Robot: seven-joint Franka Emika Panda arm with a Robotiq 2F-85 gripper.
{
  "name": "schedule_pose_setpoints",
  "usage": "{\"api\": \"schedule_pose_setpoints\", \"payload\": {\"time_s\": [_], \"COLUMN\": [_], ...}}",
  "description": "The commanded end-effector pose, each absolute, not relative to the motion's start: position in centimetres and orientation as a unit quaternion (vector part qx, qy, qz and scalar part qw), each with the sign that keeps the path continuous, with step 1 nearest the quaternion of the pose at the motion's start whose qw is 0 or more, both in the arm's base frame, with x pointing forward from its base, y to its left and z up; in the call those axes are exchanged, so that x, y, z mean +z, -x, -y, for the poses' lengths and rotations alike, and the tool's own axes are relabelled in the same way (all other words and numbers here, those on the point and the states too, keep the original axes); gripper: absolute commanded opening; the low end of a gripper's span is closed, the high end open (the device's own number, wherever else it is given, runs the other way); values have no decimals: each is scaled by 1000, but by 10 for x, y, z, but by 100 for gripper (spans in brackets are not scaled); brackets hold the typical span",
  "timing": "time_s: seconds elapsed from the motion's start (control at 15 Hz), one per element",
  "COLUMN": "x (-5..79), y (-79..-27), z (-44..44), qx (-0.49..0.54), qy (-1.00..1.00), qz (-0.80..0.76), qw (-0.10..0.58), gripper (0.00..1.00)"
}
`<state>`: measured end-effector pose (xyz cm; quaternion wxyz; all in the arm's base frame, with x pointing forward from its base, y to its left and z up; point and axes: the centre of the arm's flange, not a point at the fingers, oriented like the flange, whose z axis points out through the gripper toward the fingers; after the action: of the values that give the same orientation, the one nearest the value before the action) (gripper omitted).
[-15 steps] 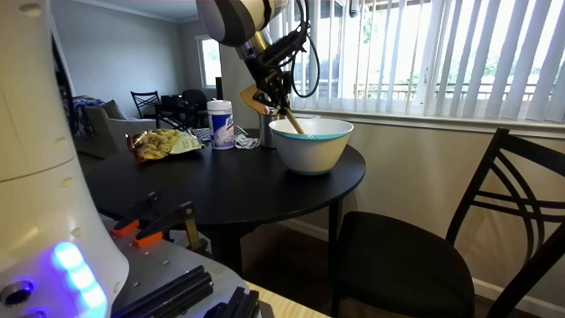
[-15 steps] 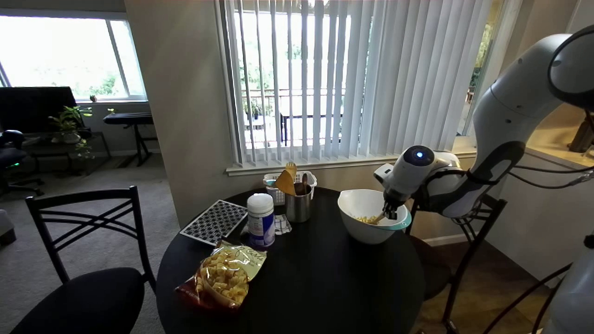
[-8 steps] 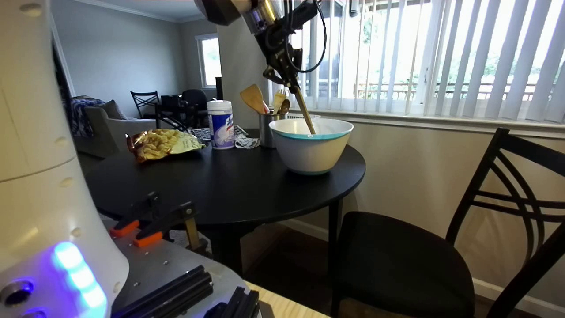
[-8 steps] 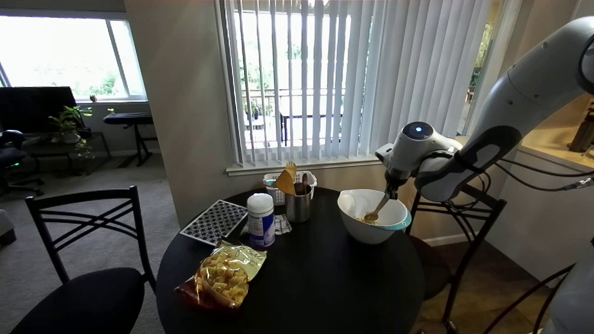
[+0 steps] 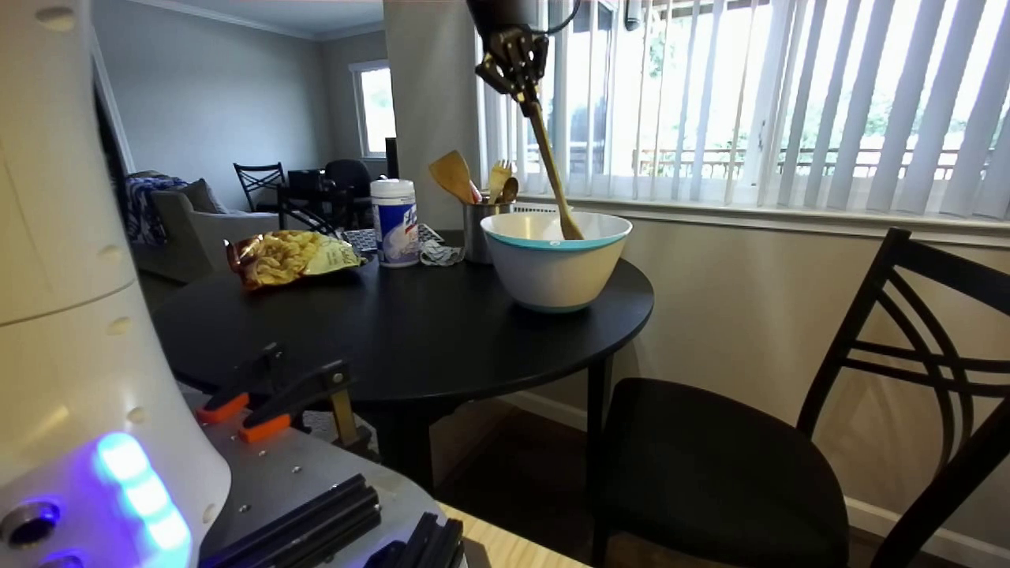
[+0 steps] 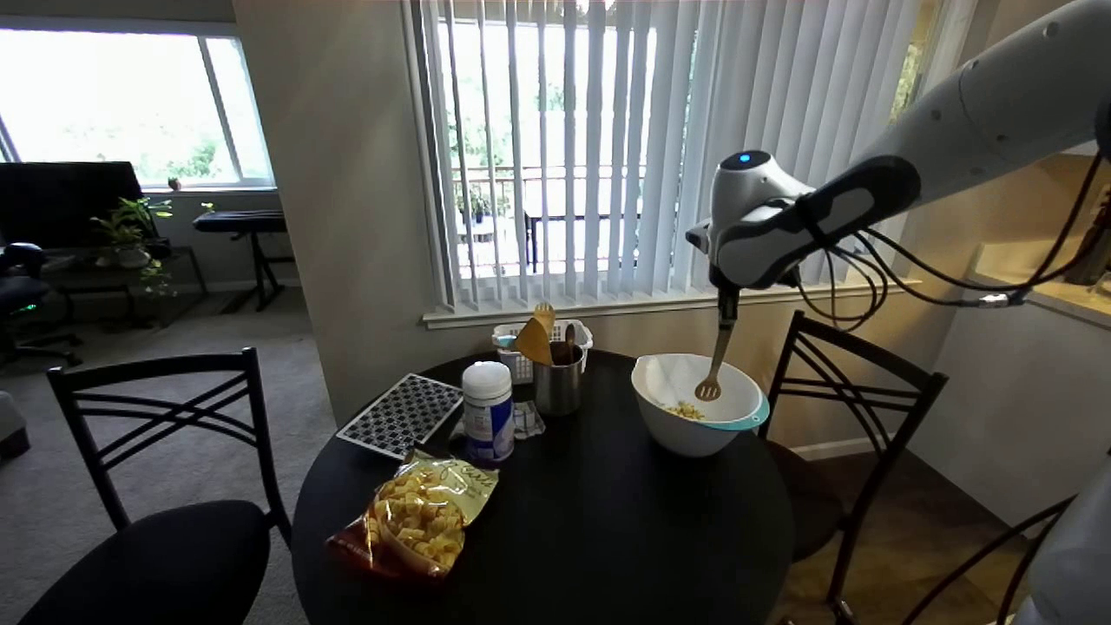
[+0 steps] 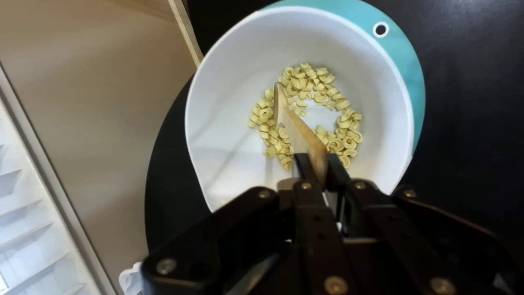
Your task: Use the wooden spoon to stir the objects in the white bowl.
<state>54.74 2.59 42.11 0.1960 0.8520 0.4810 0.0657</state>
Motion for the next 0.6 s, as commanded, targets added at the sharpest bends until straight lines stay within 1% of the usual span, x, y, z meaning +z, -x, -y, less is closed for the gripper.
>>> {"api": "schedule_pose_setpoints", "payload": {"time_s": [0.0,0.2,0.53], "x": [498,526,504], "y": [-578,-588,-605], "z": [-17,-8,6], "qx": [40,28,-11], "qy": [-857,-862,-869], "qz": [-474,-469,-481], "qw": [199,190,119], "gripper": [5,5,5]}}
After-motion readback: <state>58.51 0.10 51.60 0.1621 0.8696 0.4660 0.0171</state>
